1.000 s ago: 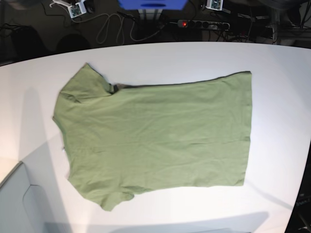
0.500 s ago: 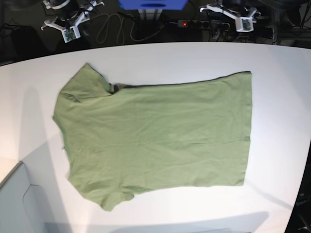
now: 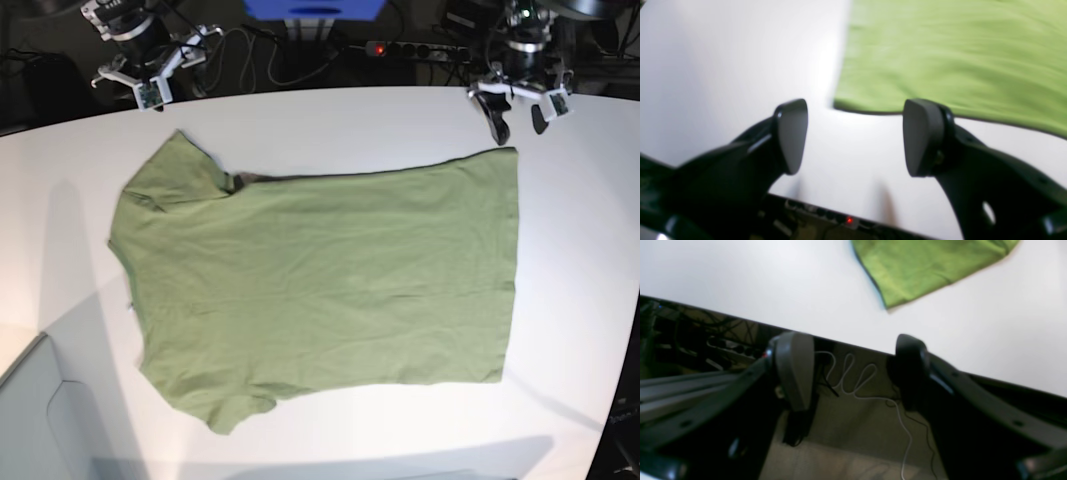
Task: Fold the T-shirt properly
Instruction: 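Move both grippers down to the shoulder edge of the green T-shirt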
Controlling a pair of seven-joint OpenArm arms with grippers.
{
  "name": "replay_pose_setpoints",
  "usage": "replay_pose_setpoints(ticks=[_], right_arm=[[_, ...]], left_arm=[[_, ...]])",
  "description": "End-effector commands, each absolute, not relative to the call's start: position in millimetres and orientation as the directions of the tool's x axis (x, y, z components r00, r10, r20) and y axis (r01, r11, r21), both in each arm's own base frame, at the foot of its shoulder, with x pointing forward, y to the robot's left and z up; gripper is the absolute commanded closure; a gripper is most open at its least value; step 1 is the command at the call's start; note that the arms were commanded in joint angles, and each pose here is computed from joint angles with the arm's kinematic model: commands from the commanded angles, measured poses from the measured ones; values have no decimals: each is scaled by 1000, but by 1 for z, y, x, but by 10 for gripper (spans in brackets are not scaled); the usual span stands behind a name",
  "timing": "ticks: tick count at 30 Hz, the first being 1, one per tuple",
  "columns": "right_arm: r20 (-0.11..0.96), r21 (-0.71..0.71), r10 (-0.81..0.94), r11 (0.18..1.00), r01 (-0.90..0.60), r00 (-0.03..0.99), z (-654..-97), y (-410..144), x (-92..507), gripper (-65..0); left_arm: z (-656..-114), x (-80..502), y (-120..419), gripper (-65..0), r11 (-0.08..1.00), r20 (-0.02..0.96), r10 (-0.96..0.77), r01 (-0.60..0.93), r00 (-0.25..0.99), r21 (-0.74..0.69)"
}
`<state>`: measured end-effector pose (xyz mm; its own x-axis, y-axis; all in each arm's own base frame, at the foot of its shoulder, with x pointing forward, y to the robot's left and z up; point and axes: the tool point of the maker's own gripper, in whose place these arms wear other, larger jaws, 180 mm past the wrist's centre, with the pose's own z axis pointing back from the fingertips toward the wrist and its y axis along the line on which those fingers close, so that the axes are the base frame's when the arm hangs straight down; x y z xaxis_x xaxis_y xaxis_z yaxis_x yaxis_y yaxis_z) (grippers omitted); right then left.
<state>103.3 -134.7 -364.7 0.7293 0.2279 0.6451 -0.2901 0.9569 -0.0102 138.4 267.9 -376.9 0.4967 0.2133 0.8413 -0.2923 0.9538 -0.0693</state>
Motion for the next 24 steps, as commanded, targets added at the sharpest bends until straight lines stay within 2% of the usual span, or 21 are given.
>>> replay_pose_setpoints(ticks=[1,11,24], right_arm=[[667,-6,229,953,-302,709,-358,-132,107,-373],[666,-9,230,953,-301,709,-359,-132,107,-373],[665,-14,230,955,-296,710,-359,-135,108,-373]], left_arm=[[-370,145,268,-430,957,862,204,-281,464,-75],[-402,163,284,-433,937,848,252,-337,466,-93],[-418,169,285,-428,930,835,277,-353,475,-108]])
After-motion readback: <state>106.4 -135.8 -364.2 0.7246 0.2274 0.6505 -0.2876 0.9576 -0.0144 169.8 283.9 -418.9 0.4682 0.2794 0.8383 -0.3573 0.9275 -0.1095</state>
